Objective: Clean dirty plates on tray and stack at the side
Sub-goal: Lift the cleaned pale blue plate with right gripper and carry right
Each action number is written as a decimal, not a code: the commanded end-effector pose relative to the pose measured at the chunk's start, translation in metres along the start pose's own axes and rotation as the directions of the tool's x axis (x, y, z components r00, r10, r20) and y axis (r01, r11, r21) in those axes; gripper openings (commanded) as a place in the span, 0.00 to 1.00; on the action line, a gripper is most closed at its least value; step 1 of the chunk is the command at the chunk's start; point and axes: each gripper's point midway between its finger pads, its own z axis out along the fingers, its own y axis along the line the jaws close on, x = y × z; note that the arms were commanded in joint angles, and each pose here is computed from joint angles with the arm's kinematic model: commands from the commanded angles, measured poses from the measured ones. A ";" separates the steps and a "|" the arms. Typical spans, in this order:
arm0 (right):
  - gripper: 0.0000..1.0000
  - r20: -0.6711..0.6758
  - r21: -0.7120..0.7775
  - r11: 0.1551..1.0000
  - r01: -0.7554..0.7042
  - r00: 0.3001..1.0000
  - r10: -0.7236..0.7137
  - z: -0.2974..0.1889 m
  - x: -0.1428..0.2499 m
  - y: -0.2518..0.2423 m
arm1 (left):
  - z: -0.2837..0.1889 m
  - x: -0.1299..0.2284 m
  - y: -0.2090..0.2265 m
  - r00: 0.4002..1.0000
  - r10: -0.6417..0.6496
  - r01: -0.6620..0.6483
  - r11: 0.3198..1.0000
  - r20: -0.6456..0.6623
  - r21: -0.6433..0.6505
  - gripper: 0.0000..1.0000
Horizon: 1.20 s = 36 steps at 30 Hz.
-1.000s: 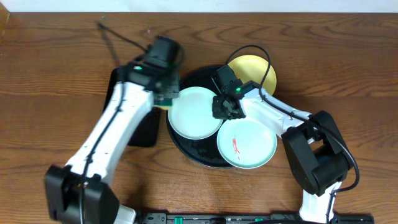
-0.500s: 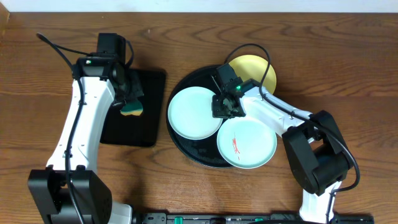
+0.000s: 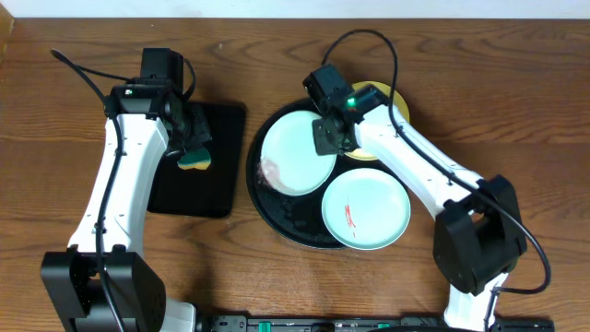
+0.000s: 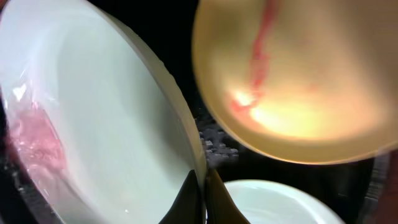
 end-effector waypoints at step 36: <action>0.01 0.485 0.703 0.709 -0.060 0.769 -0.416 -0.167 -0.028 0.003 | 0.007 0.004 0.003 1.000 0.014 -0.014 1.000 -0.021 -0.010 0.08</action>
